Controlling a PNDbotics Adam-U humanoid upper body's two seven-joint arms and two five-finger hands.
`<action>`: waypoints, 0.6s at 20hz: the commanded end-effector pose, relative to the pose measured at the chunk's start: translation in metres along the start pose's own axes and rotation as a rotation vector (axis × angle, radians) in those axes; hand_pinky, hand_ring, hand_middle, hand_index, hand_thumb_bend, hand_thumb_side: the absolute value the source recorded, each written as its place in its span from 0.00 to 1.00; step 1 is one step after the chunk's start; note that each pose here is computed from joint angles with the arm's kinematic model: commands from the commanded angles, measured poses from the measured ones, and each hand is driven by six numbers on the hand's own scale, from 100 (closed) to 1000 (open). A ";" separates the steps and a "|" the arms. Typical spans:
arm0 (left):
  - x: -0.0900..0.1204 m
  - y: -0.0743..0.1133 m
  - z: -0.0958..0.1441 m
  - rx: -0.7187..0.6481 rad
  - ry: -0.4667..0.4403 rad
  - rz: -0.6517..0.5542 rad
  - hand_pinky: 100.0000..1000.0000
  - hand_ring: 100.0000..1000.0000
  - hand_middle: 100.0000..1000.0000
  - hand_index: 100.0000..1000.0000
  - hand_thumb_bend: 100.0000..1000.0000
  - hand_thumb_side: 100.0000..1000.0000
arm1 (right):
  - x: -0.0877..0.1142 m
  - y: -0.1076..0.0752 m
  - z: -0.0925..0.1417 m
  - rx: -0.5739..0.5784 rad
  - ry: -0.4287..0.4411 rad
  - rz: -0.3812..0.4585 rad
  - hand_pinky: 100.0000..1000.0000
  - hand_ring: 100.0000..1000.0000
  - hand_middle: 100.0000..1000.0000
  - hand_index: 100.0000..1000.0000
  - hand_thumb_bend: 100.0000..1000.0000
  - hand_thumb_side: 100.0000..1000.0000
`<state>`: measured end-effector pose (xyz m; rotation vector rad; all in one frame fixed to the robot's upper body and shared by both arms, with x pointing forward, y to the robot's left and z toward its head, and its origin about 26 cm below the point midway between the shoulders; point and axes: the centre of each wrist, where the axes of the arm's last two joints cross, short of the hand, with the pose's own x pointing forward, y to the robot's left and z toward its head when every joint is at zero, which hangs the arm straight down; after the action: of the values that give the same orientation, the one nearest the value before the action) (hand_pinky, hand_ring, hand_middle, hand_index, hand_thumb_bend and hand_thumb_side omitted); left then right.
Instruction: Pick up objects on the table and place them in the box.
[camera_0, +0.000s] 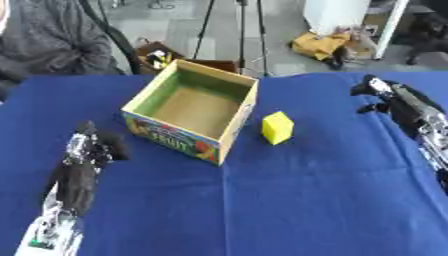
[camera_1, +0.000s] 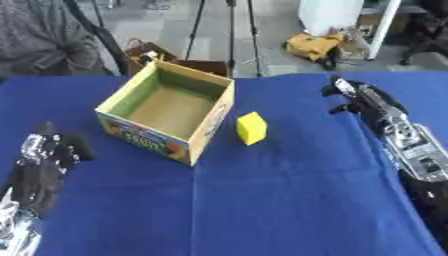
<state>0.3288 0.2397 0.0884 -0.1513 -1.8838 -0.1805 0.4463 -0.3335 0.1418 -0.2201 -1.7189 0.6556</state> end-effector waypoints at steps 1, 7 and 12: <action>0.010 -0.006 -0.008 -0.038 -0.038 0.002 0.62 0.50 0.45 0.59 0.11 1.00 | 0.009 -0.013 -0.006 0.013 -0.025 0.079 0.66 0.98 0.75 0.73 0.00 0.83; 0.015 -0.019 -0.015 -0.110 -0.057 0.020 0.62 0.50 0.45 0.59 0.11 1.00 | 0.013 -0.019 -0.015 0.032 -0.031 0.205 0.68 1.00 0.81 0.79 0.00 0.76; 0.015 -0.023 -0.016 -0.128 -0.059 0.025 0.62 0.50 0.45 0.59 0.11 1.00 | 0.025 -0.013 -0.023 0.067 -0.079 0.310 0.70 1.00 0.84 0.82 0.00 0.67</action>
<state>0.3340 0.2174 0.0971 -0.2551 -1.8968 -0.2651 0.4626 -0.3228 0.1535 -0.3752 -1.7159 0.9183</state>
